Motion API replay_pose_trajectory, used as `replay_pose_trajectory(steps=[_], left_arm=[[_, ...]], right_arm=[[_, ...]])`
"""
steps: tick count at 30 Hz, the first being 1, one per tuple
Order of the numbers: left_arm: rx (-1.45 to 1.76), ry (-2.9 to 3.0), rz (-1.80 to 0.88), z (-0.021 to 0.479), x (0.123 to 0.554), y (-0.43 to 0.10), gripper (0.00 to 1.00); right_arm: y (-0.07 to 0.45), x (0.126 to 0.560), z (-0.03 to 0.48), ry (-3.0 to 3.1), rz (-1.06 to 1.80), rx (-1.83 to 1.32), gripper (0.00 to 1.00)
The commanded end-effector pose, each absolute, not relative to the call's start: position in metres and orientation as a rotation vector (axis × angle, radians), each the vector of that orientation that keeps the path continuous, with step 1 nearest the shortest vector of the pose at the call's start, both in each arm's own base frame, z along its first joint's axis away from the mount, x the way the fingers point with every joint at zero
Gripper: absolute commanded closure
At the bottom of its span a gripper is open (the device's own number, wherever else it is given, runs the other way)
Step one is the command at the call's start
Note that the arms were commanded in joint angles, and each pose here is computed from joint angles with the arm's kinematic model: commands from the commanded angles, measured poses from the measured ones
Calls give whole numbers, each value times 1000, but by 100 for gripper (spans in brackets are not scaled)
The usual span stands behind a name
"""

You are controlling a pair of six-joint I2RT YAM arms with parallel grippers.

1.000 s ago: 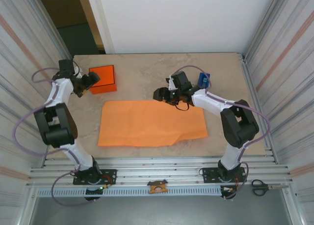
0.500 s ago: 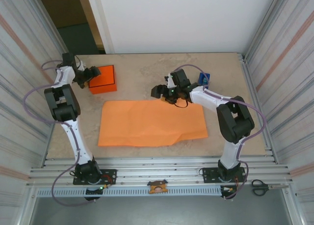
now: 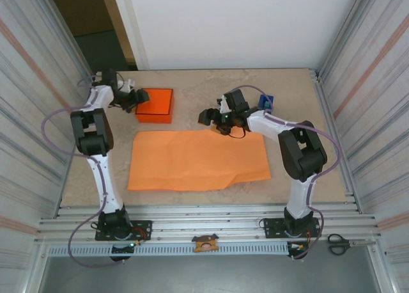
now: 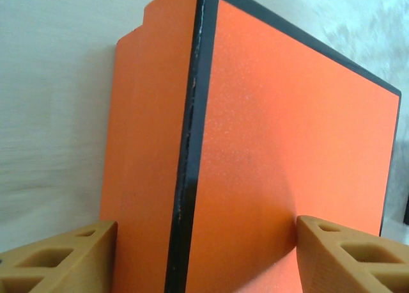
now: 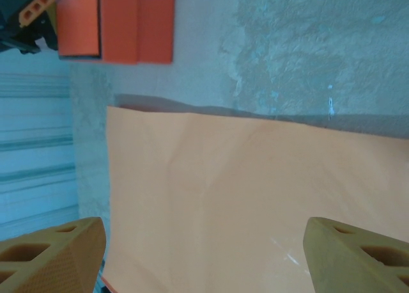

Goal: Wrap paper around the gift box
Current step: Move the gift box to the top-center of the table, then pick up the gift box from the top-center of the table.

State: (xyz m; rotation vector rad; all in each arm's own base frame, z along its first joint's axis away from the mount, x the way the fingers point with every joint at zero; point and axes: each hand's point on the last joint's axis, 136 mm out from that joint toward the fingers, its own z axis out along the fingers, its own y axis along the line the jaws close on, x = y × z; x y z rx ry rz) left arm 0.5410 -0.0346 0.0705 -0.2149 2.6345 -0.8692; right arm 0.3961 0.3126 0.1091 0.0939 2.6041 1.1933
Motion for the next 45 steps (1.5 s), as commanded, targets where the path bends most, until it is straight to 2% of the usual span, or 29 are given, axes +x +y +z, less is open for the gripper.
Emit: replay_pose_trajectory(steps=[1,13,20,25,31,36,39,45], left_arm=[[-202,2787,-885,48,508,-70,32],[-278,2820,-1005,49,496,-171,27],[-254,2823,-1059,47,491,-179,22],[-213,2823,-1120,41,486,-181,18],[-190,2818,-1218,32,484,-190,21],[-169,2776,-1306,35,488,-199,26],[-154,2700,-1391,51,498,-207,34],[-113,2571,-1471,99,516,-217,37]], right_arm=[[316,412,116,2568,1239,128,20],[311,459,87,2593,1253,316,20],[298,491,73,2598,1199,370,21],[306,501,67,2609,1295,348,21],[325,500,62,2629,1393,331,26],[339,502,74,2608,1462,275,33],[339,505,85,2595,1483,265,36],[338,515,146,2488,1534,198,36]])
